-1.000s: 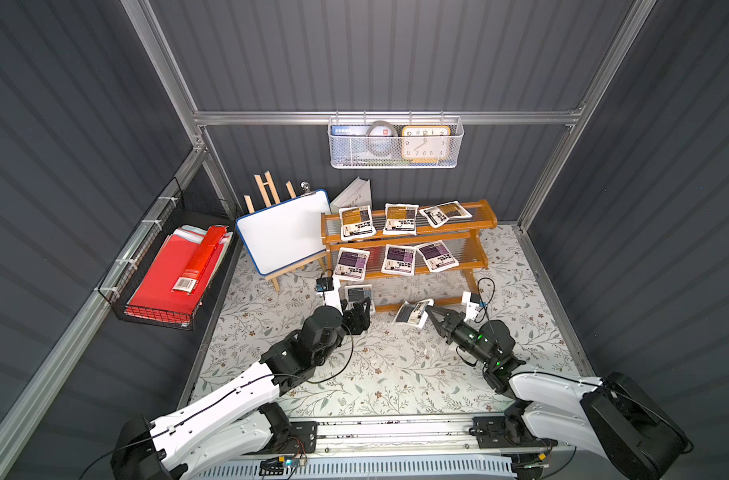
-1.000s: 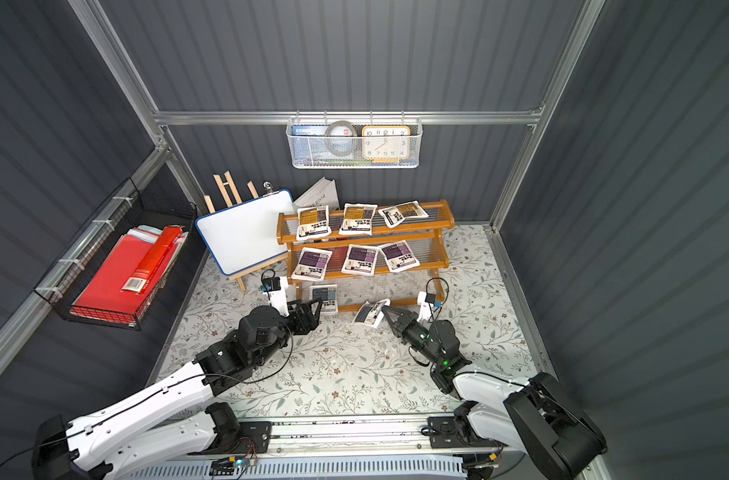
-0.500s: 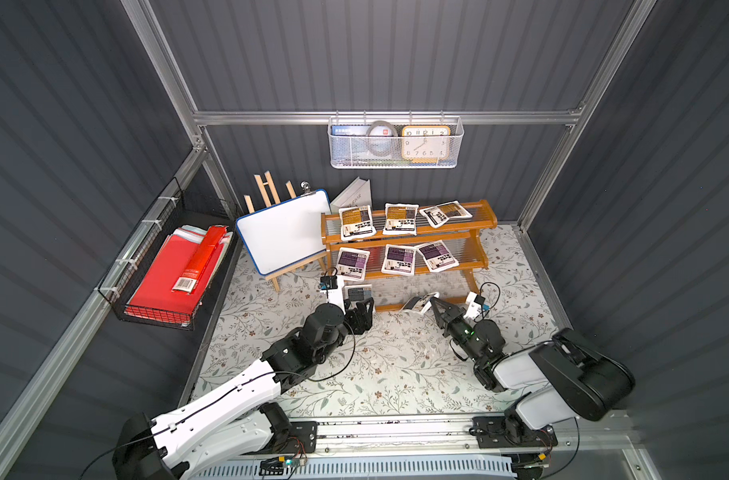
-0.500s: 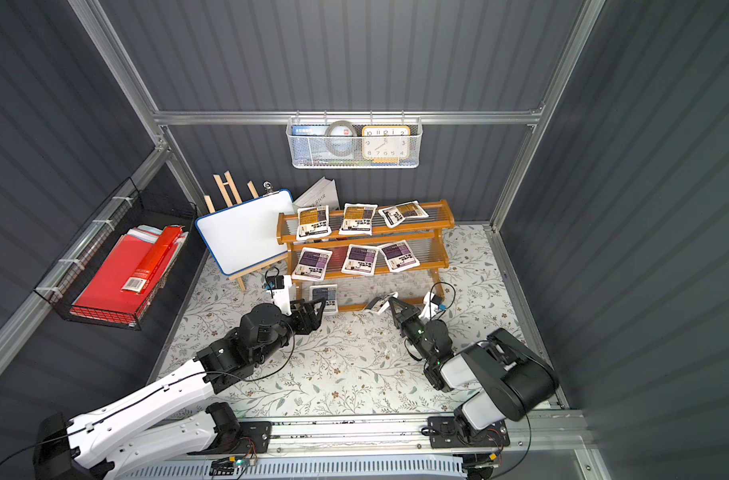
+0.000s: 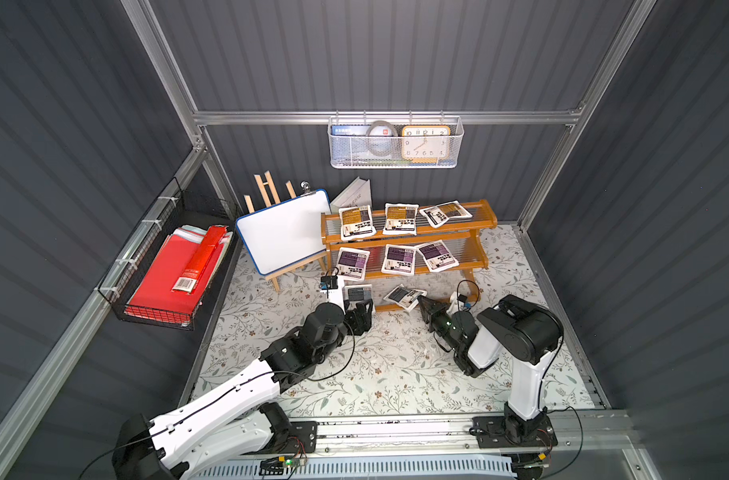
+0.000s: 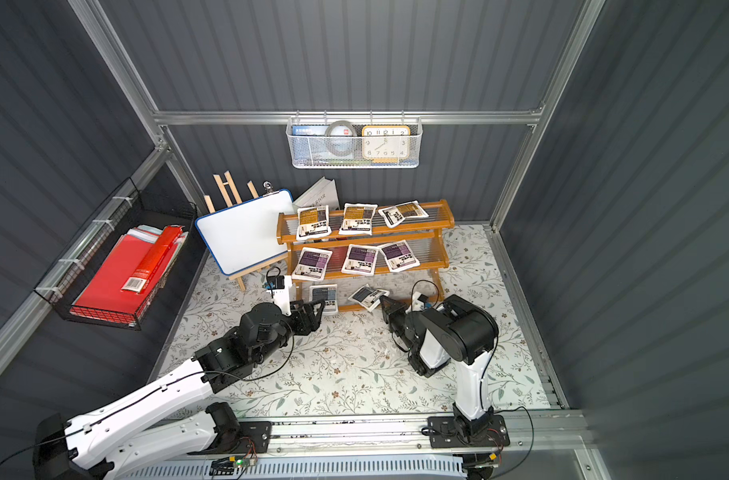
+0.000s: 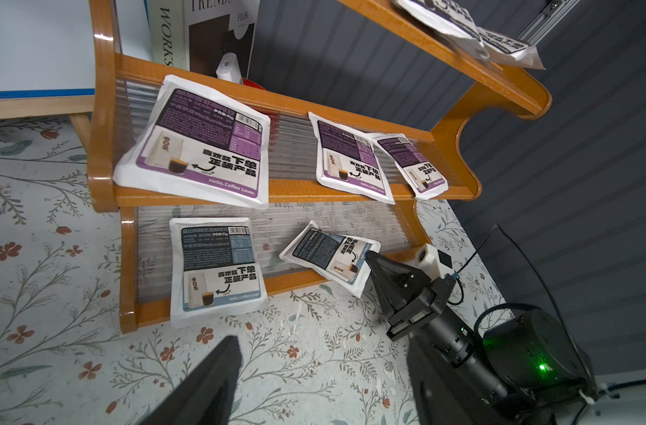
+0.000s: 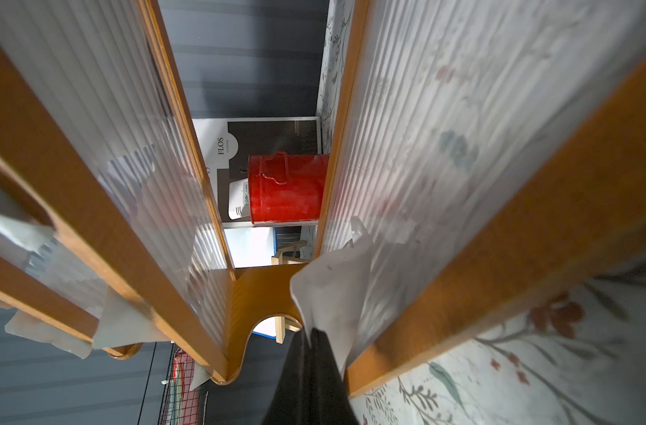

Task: Place the bagged coffee beans on the shelf by color
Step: Place the bagged coffee beans on the shelf.

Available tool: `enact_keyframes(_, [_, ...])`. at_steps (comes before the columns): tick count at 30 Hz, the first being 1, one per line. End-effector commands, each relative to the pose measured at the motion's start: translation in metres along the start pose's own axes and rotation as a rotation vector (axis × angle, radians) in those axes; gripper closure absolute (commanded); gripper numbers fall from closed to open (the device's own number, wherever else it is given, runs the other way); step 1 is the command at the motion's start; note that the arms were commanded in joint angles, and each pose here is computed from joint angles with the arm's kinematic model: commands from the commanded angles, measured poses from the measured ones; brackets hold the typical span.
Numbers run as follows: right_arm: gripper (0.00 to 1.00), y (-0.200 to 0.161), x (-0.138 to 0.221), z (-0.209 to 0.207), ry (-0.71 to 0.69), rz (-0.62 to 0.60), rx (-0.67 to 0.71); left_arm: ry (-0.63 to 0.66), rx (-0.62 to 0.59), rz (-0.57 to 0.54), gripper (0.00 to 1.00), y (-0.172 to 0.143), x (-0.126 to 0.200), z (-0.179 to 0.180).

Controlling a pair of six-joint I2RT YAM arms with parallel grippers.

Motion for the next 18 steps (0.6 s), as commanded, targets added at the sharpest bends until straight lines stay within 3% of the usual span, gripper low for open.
enact_keyframes(1, [1.0, -0.007, 0.005, 0.049, 0.221, 0.007, -0.03, 0.003, -0.019, -0.013, 0.24, 0.01, 0.007, 0.0])
enact_keyframes(18, [1.0, -0.018, -0.02, 0.032, 0.14, -0.138, -0.088, 0.026, -0.018, -0.016, 0.24, 0.011, 0.017, 0.007])
Point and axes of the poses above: each gripper's point midway between its finger pads, its own x axis back along the fingers, its own z axis along the line the jaws close on, y = z × x, the point moved 1 cm from there along x, back along the fingers, and after that the axes turned 8 degrees about -x, right-handed, at the moved point
